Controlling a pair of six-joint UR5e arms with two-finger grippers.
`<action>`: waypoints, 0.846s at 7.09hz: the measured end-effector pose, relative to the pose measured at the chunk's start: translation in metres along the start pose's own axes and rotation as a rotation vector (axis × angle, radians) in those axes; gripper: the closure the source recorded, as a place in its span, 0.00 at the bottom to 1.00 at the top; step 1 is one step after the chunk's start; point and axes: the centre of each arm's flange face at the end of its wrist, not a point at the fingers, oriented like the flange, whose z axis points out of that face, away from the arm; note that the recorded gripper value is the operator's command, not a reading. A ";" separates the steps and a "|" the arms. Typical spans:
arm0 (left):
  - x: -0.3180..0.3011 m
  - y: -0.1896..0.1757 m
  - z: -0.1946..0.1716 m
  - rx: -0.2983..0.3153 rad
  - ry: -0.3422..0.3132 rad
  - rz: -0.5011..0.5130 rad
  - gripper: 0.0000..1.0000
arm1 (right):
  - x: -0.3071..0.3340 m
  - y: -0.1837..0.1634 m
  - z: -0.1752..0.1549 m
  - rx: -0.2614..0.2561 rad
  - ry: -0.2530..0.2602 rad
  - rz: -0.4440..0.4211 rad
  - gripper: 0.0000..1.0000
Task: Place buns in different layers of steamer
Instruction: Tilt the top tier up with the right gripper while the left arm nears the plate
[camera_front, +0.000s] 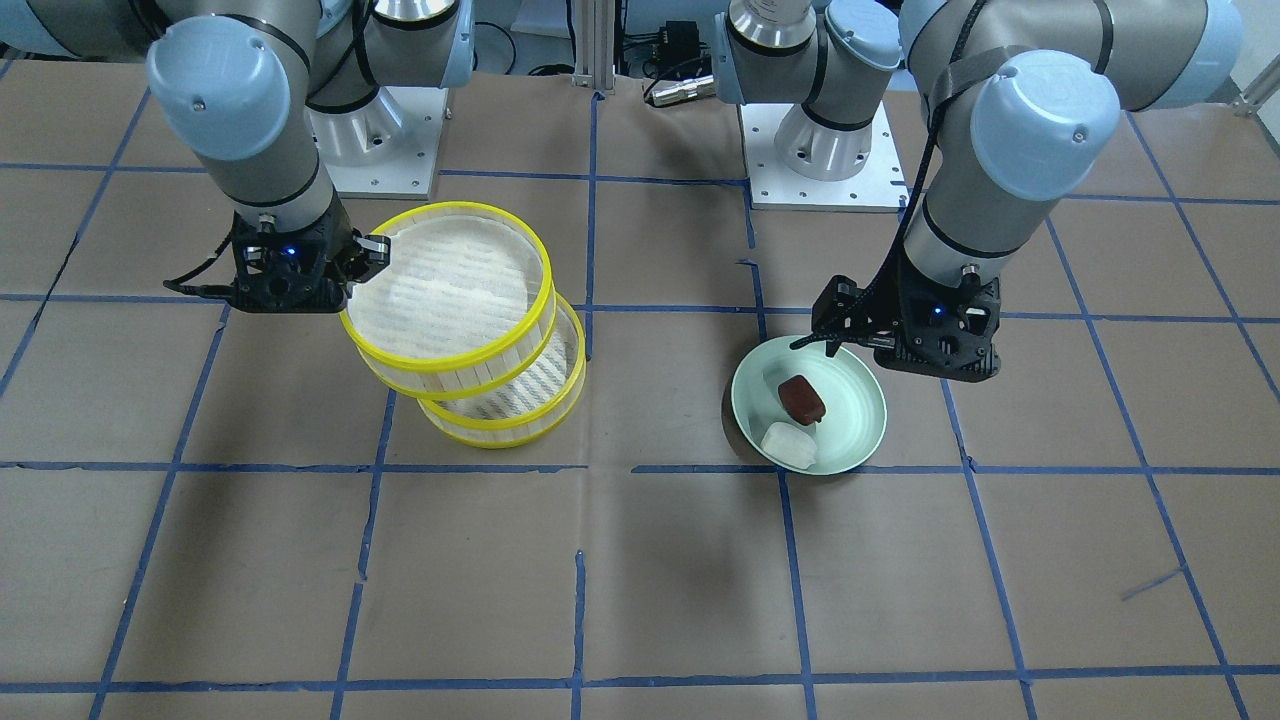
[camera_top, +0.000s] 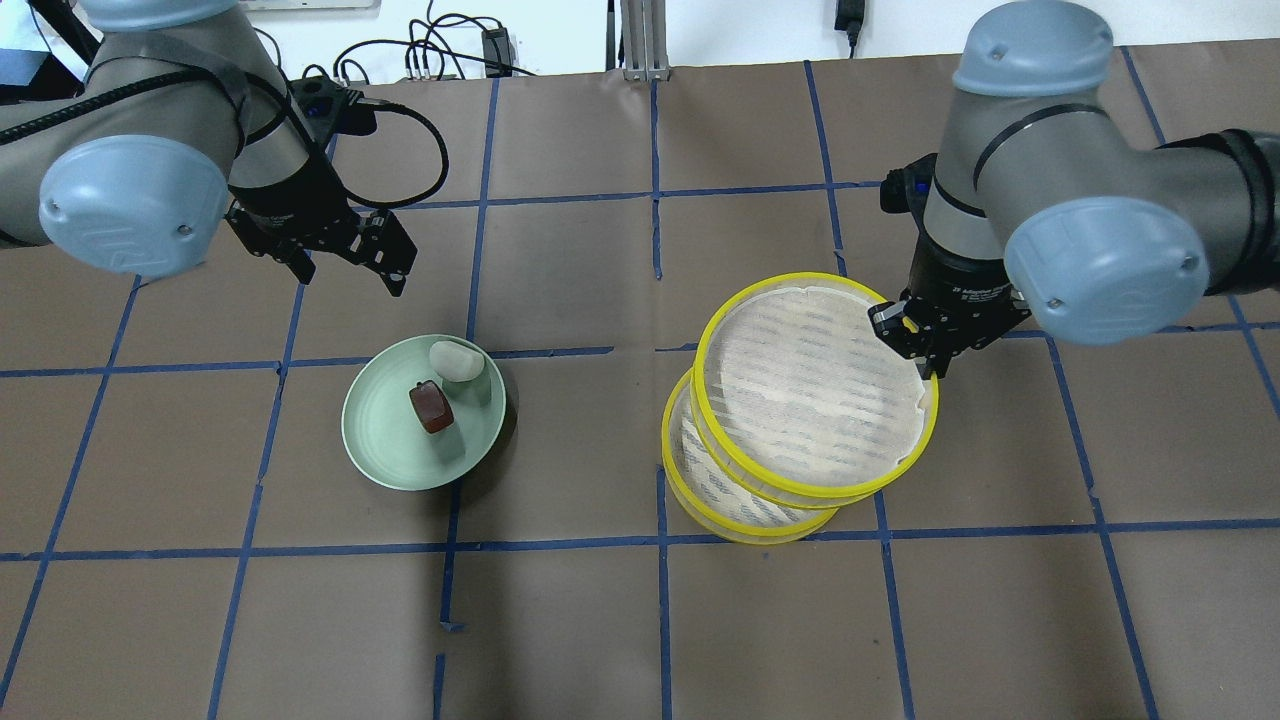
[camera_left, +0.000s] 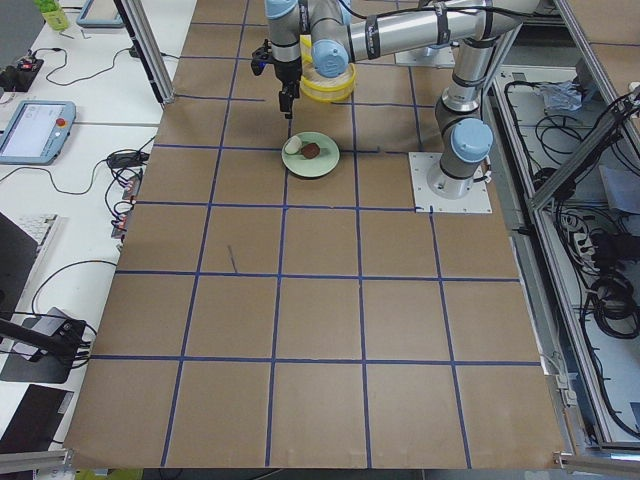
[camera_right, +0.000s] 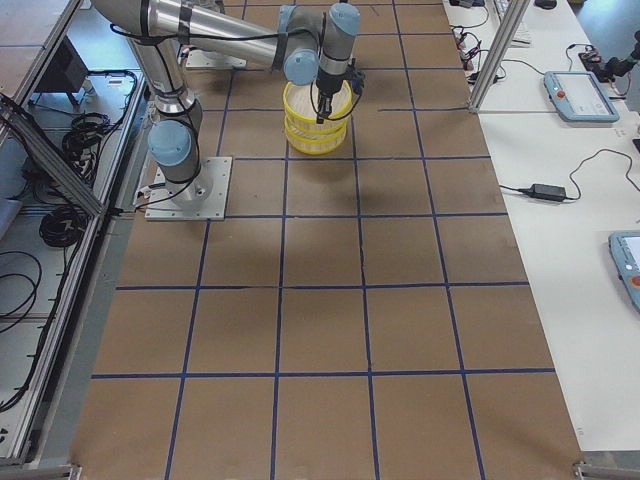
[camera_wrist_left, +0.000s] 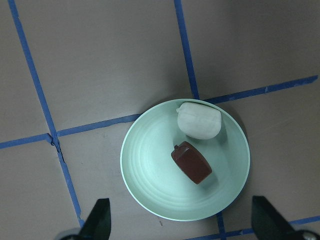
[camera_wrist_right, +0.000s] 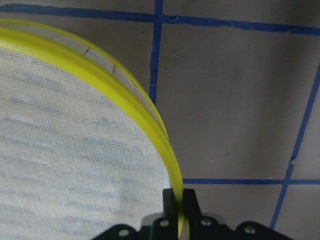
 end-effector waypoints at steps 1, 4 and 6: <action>-0.001 -0.007 0.011 -0.004 0.001 -0.003 0.02 | 0.008 0.006 -0.018 -0.001 0.014 -0.002 0.97; -0.004 -0.037 0.072 0.009 0.004 -0.003 0.02 | 0.049 0.015 -0.043 -0.004 0.030 -0.023 0.97; 0.007 -0.054 0.118 0.034 0.040 0.014 0.06 | 0.066 0.015 -0.043 -0.010 0.035 -0.030 0.97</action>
